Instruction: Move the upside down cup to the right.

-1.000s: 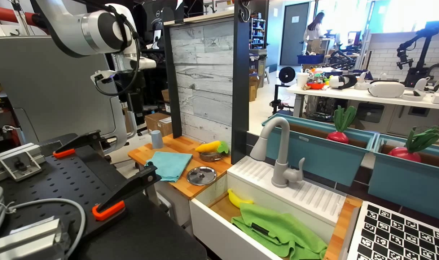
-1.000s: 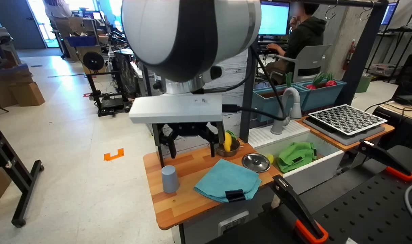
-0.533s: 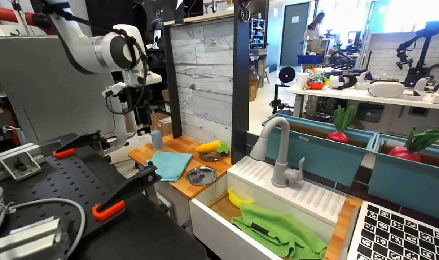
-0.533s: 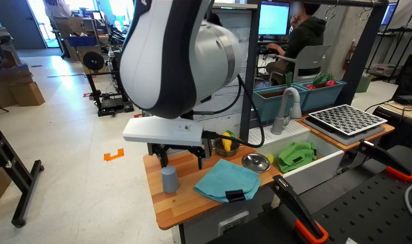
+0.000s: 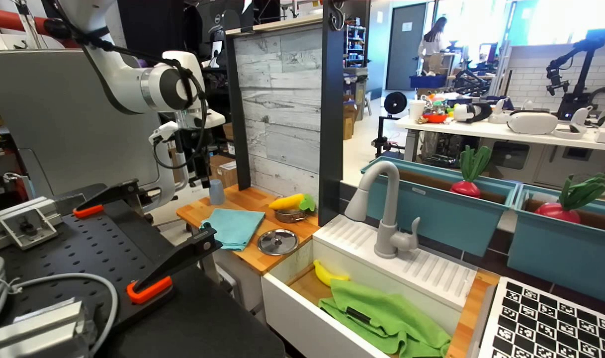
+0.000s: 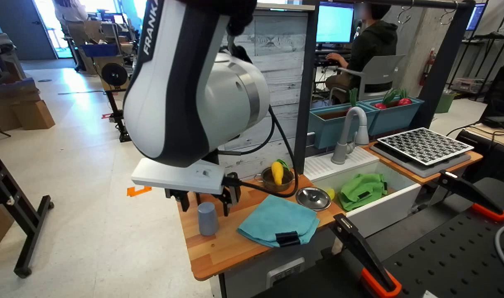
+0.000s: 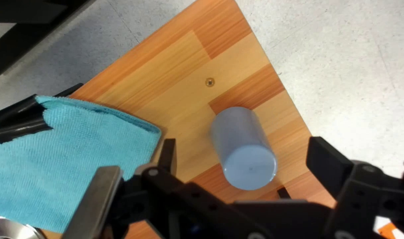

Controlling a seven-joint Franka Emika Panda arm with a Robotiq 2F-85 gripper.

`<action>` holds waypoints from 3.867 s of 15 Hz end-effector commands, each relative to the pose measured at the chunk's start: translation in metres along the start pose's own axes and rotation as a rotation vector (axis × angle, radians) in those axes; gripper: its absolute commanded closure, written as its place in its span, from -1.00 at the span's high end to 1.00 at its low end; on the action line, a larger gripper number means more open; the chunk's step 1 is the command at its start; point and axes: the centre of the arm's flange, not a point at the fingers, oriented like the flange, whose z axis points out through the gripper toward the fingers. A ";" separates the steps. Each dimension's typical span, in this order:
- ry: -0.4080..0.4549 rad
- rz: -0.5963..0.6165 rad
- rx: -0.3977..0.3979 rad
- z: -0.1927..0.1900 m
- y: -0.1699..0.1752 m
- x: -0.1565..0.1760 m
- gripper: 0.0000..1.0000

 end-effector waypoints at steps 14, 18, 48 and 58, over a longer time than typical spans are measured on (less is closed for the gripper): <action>0.020 -0.035 -0.039 0.014 -0.033 0.007 -0.61; 0.047 -0.065 -0.057 0.008 -0.028 -0.003 -0.61; 0.012 0.114 -0.028 0.021 0.070 0.117 0.43; 0.009 0.056 -0.022 0.003 0.069 0.101 1.00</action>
